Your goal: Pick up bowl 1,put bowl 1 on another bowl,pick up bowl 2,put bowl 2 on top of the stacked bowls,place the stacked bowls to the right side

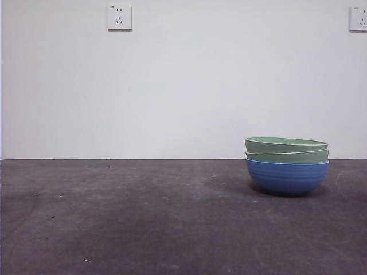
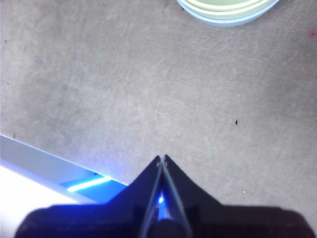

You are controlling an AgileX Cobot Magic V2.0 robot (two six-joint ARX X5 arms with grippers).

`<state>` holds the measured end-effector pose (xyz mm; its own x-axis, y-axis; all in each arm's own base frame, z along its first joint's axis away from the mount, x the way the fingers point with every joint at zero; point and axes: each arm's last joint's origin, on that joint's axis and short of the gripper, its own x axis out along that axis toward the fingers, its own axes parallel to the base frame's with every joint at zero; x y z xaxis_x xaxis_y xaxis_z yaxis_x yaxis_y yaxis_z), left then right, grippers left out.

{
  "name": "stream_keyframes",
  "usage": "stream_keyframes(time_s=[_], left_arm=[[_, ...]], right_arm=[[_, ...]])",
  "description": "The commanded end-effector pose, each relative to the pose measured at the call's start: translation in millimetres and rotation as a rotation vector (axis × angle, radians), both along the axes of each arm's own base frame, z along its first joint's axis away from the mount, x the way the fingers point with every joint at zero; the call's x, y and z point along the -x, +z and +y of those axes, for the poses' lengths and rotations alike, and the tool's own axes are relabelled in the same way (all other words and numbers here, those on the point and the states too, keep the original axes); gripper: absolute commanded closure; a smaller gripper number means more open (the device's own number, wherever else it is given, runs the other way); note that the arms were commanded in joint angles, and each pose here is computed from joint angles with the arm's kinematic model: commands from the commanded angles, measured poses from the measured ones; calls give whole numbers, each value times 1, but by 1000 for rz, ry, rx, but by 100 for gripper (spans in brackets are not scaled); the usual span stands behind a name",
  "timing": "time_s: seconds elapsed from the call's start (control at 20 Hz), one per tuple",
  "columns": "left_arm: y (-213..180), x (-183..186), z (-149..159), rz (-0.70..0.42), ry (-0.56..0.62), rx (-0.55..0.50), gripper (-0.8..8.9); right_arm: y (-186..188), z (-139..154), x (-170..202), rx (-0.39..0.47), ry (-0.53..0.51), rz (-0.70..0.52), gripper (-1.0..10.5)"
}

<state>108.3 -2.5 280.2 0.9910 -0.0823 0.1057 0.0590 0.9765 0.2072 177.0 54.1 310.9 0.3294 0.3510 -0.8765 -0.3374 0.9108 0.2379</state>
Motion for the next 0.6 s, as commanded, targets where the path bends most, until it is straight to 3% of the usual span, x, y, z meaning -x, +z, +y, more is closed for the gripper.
stream_keyframes(time_s=[0.05,0.3,0.6], left_arm=[[-35,3,2,30,21,18,817],[-91,4,3,112,23,70,817],[-120,6,3,183,25,100,817]], right_arm=[[-3,0,0,6,4,5,944],[-3,0,0,6,4,5,944],[-3,0,0,6,4,5,944]])
